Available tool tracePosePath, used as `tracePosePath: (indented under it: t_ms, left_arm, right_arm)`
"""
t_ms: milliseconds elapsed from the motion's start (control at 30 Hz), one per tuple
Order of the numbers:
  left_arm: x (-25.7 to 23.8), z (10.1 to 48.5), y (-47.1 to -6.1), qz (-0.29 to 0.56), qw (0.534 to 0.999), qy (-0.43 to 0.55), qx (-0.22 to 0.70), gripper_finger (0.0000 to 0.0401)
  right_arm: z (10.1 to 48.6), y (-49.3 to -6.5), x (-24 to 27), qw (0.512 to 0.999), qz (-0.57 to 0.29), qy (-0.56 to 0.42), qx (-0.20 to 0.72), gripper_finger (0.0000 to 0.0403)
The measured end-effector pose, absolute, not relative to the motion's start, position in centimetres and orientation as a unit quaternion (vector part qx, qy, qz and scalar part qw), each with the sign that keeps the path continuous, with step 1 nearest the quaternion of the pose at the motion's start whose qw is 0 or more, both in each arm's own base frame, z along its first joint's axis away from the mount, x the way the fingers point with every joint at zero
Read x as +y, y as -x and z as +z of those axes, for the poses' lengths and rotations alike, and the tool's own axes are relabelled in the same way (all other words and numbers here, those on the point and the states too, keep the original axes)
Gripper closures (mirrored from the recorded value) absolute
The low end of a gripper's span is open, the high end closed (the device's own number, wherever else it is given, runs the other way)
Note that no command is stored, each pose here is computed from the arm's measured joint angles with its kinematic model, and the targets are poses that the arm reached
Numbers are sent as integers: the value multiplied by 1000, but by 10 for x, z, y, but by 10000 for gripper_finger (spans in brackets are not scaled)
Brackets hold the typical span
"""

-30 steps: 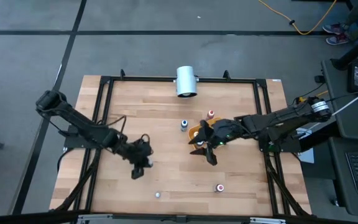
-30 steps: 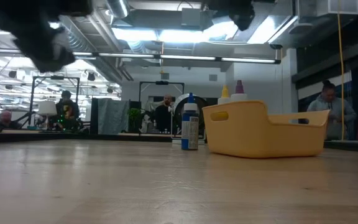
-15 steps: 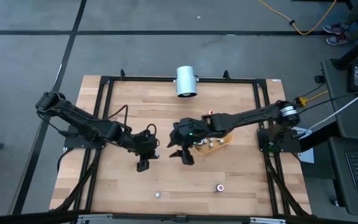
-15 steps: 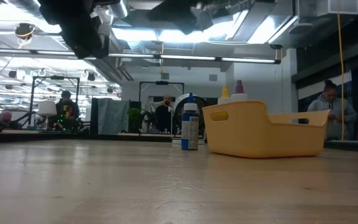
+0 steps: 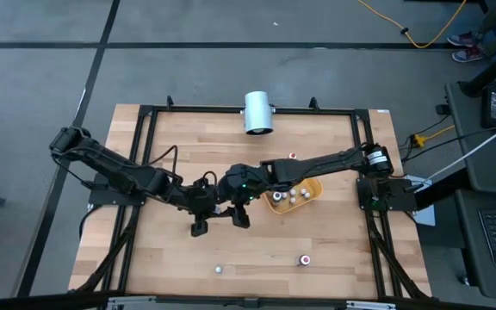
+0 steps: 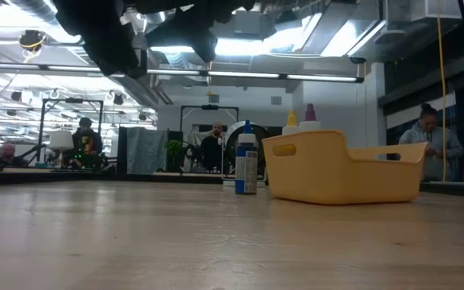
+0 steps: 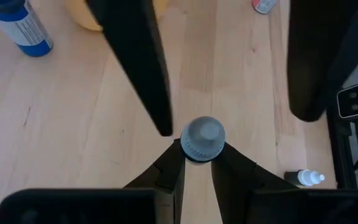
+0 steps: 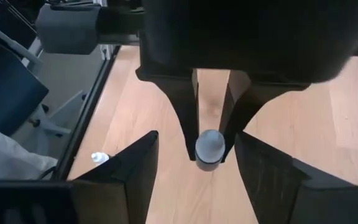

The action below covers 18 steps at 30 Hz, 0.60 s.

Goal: Pick & Place food coloring
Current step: Put the small blue food coloring bottle into the yellow bin

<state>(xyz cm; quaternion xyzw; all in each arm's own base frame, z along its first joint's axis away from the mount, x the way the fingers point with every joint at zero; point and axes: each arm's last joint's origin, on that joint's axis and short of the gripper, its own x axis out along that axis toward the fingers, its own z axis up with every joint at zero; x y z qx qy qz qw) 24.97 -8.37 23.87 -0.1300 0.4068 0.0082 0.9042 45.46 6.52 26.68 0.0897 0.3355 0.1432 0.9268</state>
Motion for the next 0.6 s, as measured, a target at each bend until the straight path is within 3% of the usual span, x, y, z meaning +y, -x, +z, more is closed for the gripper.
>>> tracePosePath:
  t_ms: [467,600]
  left_arm:
    - [-84,241,-252,5,915,114,387,340]
    - [-84,242,-253,5,916,109,385,340]
  right_arm:
    - [265,-455,57,931,106,-82,340,190]
    - [265,-455,58,929,104,-89,343,207]
